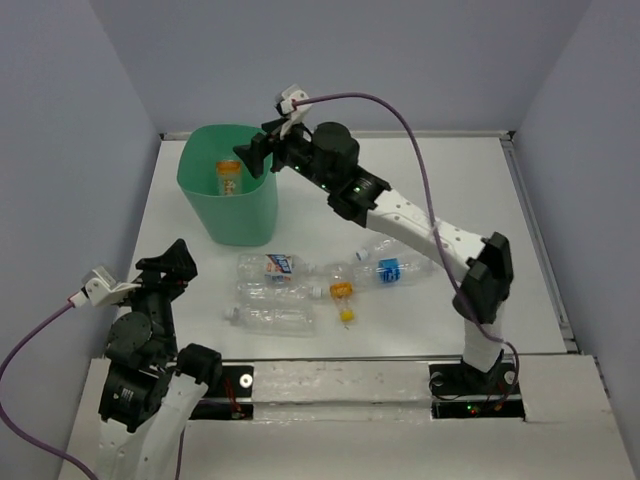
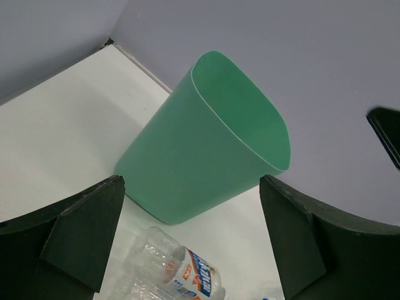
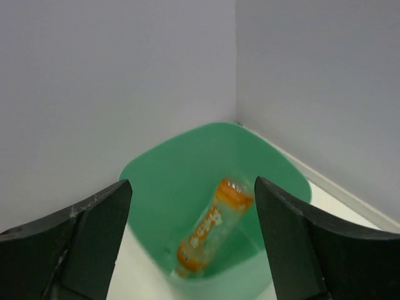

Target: Put the plastic bottles in the bin

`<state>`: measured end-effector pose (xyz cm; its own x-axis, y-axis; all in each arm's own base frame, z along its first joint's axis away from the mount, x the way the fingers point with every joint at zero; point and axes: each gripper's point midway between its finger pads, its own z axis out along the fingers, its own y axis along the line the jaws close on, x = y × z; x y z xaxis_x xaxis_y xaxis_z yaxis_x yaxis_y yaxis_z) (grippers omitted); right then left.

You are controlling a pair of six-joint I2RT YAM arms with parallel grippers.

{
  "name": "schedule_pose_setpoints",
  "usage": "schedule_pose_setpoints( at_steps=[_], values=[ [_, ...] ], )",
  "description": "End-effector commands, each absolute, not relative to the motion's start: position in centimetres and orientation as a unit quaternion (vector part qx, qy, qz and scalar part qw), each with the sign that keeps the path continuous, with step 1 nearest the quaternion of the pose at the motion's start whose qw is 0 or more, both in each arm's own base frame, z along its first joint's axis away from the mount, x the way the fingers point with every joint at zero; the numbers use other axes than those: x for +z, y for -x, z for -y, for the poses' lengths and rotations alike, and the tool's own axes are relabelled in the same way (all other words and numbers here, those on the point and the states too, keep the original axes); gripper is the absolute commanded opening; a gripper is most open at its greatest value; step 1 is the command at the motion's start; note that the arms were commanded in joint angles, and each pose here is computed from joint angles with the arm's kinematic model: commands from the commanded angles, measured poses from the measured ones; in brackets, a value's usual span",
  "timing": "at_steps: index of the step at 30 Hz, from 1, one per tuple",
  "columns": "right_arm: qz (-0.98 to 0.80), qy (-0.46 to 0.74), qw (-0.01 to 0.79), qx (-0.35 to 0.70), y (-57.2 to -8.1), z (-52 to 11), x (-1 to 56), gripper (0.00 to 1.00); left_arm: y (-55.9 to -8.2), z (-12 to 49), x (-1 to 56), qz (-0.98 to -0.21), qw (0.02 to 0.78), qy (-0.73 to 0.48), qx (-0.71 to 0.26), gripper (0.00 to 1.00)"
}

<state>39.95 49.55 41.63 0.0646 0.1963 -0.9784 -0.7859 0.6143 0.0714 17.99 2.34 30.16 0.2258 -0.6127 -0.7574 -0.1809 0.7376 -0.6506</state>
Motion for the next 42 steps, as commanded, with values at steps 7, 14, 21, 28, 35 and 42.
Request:
schedule_pose_setpoints(
  at_steps=[7,14,21,28,35,42],
  values=[
    [-0.704,0.292,0.545,0.348,-27.8,-37.7,28.0,0.45,-18.5,-2.4,32.0,-0.593,0.721,0.327,-0.149,0.99],
    [-0.694,0.376,0.475,0.388,-19.1,-40.2,25.5,0.47,-18.9,-3.3,32.0,-0.595,0.721,0.336,-0.120,0.99],
    [-0.684,0.477,0.431,0.344,-15.5,-45.8,20.0,0.68,-19.2,-3.9,31.8,-0.599,0.717,0.344,-0.096,0.99],
    [-0.684,0.538,0.384,0.308,-14.5,-49.3,15.7,0.71,-19.1,-3.8,31.9,-0.598,0.719,0.340,-0.100,0.99],
    [-0.693,0.553,0.367,0.281,-14.7,-49.9,13.0,0.74,-19.0,-3.2,32.0,-0.598,0.721,0.330,-0.116,0.99],
    [-0.694,0.569,0.342,0.280,-13.5,-50.5,11.2,0.74,-18.8,-3.1,32.3,-0.594,0.725,0.327,-0.123,0.99]
  ],
)
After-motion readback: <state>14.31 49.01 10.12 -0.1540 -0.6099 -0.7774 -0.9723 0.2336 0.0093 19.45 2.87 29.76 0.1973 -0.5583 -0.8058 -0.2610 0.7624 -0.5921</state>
